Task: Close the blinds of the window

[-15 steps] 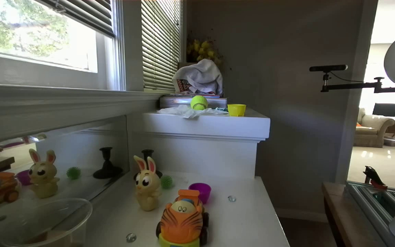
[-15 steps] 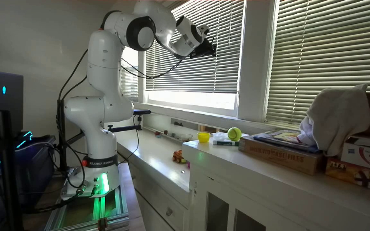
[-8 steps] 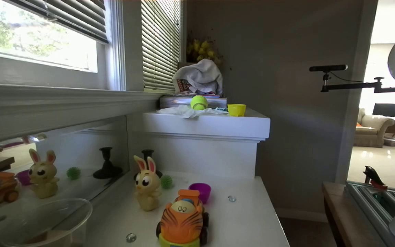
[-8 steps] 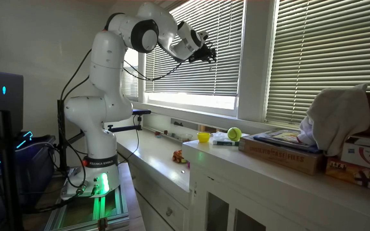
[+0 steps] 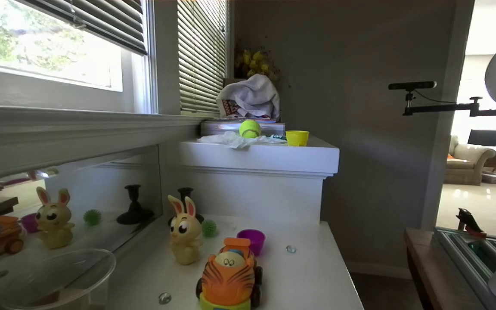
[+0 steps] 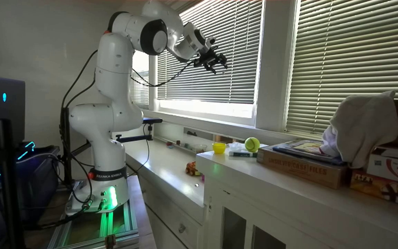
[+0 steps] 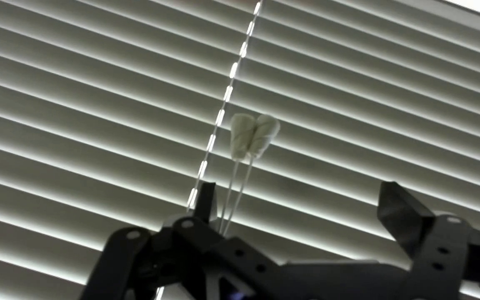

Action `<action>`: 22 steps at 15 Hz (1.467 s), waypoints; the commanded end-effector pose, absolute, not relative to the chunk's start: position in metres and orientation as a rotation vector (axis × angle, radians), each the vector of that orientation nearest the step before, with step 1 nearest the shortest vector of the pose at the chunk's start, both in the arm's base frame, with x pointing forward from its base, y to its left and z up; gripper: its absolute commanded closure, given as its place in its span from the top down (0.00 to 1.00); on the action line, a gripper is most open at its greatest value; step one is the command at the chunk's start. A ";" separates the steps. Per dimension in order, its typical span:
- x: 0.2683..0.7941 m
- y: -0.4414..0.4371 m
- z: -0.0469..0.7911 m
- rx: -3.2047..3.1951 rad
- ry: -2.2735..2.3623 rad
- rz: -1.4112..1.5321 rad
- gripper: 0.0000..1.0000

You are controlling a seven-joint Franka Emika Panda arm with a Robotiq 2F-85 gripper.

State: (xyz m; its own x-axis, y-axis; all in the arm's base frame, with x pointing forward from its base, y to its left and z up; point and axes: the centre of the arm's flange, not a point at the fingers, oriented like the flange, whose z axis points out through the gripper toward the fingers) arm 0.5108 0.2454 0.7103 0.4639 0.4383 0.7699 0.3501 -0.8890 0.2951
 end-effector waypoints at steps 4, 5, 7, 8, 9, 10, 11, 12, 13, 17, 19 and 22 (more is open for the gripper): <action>0.463 0.250 0.703 2.631 0.647 1.207 1.00; 0.458 0.249 0.702 2.647 0.628 1.180 1.00; 0.450 0.246 0.699 2.673 0.605 1.133 1.00; 0.447 0.243 0.698 2.681 0.577 1.109 1.00; 0.444 0.239 0.697 2.700 0.569 1.088 1.00; 0.462 0.253 0.700 2.662 0.596 1.099 1.00; 0.459 0.250 0.700 2.675 0.589 1.084 1.00; 0.458 0.248 0.699 2.684 0.588 1.080 1.00; 0.458 0.246 0.699 2.691 0.587 1.080 1.00; 0.458 0.244 0.699 2.697 0.587 1.080 1.00; 0.458 0.245 0.699 2.697 0.589 1.080 1.00; 0.458 0.245 0.699 2.697 0.589 1.080 1.00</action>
State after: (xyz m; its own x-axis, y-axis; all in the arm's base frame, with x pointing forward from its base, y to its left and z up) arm 0.4581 0.2446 0.6991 0.6583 0.4230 0.6226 0.2944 -0.9060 0.3042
